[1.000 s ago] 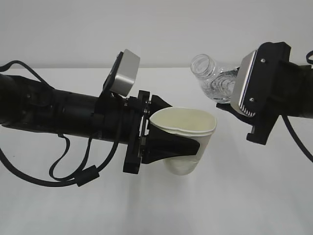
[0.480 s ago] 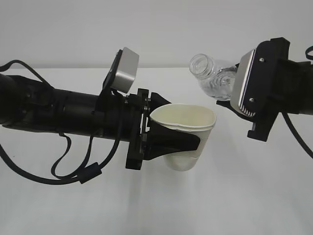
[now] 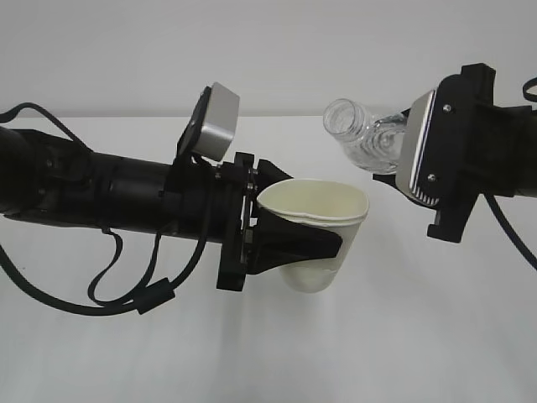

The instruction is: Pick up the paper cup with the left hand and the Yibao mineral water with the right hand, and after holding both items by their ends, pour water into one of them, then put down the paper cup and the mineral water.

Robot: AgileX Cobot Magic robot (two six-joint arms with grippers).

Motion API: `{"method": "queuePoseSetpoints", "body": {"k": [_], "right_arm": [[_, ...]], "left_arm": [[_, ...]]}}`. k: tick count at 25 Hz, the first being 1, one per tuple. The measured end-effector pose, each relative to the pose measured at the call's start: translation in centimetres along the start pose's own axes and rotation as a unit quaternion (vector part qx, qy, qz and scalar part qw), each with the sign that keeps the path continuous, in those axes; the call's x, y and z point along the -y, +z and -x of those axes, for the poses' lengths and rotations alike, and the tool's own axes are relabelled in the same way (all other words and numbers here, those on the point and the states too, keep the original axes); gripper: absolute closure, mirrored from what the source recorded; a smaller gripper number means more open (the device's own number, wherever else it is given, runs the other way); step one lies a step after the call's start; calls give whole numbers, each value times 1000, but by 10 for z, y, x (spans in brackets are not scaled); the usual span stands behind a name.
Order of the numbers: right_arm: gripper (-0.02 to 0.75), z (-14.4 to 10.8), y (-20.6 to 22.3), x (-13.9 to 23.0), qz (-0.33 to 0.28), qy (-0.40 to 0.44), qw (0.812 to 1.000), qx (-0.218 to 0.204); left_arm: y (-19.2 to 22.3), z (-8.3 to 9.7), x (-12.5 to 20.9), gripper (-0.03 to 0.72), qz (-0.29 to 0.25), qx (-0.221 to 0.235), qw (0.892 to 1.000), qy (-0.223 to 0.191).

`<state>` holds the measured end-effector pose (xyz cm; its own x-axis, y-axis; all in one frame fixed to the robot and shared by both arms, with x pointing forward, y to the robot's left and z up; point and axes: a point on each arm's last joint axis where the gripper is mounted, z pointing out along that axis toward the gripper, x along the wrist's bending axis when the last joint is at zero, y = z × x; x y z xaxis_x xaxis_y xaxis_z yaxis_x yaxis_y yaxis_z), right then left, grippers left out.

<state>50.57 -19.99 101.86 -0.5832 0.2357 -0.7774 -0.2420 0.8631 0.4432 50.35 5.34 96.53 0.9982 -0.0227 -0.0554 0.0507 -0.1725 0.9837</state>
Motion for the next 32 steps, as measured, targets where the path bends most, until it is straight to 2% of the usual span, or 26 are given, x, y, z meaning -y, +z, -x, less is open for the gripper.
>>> {"method": "queuePoseSetpoints", "body": {"k": [32], "right_arm": [[268, 9, 0, -2, -3, -89, 996, 12]], "left_arm": [[0, 1, -2, 295, 8, 3, 1000, -2]]}}
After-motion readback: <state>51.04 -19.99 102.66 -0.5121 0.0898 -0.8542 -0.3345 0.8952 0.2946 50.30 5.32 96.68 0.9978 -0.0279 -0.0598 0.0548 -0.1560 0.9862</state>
